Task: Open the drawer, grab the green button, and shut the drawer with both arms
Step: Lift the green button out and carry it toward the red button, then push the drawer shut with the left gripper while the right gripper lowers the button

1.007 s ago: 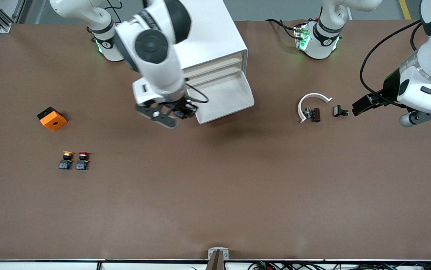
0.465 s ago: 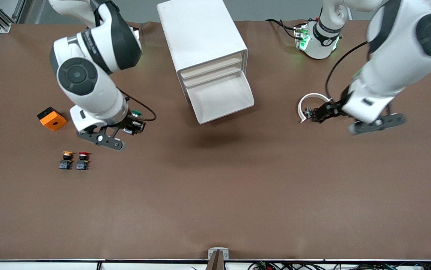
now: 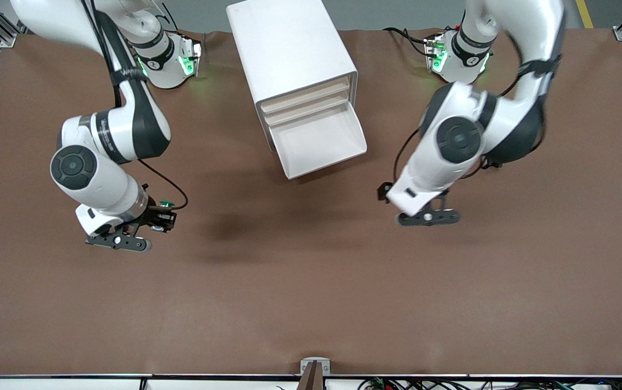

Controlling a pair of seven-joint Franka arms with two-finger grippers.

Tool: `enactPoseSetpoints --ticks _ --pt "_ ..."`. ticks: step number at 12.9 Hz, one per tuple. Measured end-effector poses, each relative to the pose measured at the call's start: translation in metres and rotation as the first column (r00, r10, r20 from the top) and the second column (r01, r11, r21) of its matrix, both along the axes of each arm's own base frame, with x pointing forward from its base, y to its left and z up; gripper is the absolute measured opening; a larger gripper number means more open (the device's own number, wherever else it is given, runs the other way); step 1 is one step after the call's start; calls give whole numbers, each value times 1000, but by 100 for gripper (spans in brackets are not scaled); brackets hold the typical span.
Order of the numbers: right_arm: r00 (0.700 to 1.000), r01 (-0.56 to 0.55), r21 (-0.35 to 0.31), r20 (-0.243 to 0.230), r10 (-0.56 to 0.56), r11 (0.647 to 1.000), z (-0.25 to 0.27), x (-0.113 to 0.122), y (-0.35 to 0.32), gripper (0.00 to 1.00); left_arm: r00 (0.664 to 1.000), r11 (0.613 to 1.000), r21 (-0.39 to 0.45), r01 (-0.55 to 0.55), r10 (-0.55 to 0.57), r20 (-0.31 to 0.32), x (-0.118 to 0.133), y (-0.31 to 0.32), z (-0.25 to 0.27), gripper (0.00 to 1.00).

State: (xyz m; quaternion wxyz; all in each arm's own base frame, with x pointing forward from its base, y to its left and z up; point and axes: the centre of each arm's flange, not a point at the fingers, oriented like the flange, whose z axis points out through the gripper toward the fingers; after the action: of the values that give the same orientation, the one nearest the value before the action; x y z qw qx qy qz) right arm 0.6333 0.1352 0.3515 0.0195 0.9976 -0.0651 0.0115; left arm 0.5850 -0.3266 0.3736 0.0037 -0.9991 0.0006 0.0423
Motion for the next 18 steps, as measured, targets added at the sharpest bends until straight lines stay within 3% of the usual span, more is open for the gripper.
enactPoseSetpoints --ticks 2,5,7,18 --pt "999 -35 2 17 35 999 -38 -5 -20 41 999 999 -6 40 -41 -33 -12 -35 -49 100" --pt "995 -94 -1 19 94 996 -79 -12 -45 41 995 996 -85 -14 5 -101 -22 -62 -106 100" --pt "992 -123 -4 14 123 992 -89 -10 -60 41 990 996 -90 -9 -4 -140 -35 -78 -130 100" --pt "984 -175 -14 28 176 984 -147 -5 -125 41 965 991 -101 -90 62 -256 -104 -154 -165 100"
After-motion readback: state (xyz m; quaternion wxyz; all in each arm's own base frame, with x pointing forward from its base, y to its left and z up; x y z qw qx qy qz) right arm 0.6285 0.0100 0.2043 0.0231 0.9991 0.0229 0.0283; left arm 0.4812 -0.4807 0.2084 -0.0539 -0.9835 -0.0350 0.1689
